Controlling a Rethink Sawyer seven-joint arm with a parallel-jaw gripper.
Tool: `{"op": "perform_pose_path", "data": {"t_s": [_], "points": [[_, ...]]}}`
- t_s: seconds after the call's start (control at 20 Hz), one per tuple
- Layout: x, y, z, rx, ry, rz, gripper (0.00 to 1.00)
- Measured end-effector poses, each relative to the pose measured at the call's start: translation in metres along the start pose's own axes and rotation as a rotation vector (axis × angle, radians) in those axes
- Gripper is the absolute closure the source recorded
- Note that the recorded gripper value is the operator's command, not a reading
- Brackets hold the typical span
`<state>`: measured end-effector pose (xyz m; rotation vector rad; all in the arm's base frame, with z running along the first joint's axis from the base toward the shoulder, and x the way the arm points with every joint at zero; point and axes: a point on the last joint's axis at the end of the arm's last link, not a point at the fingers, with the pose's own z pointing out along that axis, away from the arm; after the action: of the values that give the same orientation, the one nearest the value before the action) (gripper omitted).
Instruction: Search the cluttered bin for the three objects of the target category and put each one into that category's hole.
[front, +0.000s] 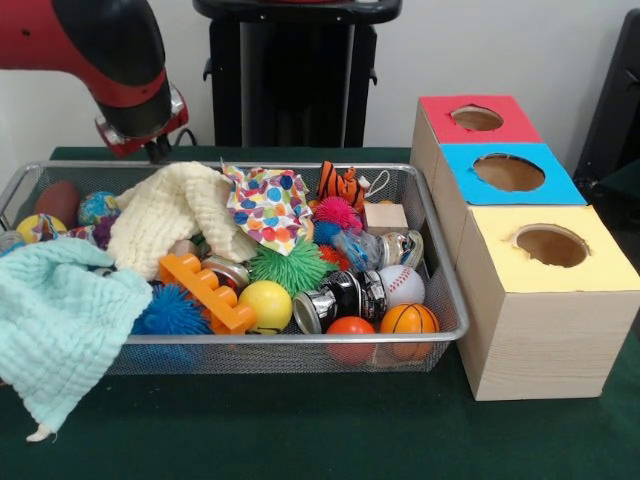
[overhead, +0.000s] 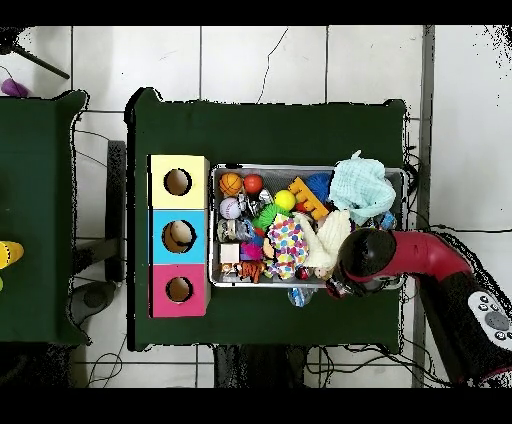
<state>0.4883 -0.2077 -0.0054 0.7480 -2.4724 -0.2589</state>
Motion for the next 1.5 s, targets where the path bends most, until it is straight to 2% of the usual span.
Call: {"op": "perform_pose_path", "data": {"t_s": [0.05, 0.3, 0.35, 0.45, 0.5, 0.6, 0.7, 0.8, 0.85, 1.05, 1.2, 1.3, 1.4, 1.5], "points": [[-0.001, -0.001, -0.002, 0.006, -0.002, -0.005, 1.0], [-0.023, -0.022, -0.033, 0.093, -0.066, -0.039, 1.0], [-0.031, -0.03, -0.046, 0.13, -0.095, -0.05, 1.0], [-0.037, -0.036, -0.058, 0.163, -0.121, -0.057, 1.0], [-0.044, -0.043, -0.073, 0.201, -0.151, -0.062, 1.0], [-0.047, -0.046, -0.081, 0.222, -0.169, -0.064, 1.0], [-0.055, -0.052, -0.094, 0.258, -0.213, -0.064, 1.0], [-0.057, -0.054, -0.096, 0.268, -0.231, -0.065, 1.0], [-0.059, -0.057, -0.098, 0.281, -0.26, -0.064, 1.0], [-0.056, -0.066, -0.095, 0.295, -0.297, -0.054, 1.0], [-0.046, -0.073, -0.081, 0.297, -0.341, -0.04, 1.0], [-0.031, -0.072, -0.061, 0.294, -0.396, -0.034, 1.0], [-0.022, -0.068, -0.052, 0.294, -0.422, -0.034, 1.0], [-0.004, -0.055, -0.041, 0.299, -0.462, -0.037, 1.0]]}}
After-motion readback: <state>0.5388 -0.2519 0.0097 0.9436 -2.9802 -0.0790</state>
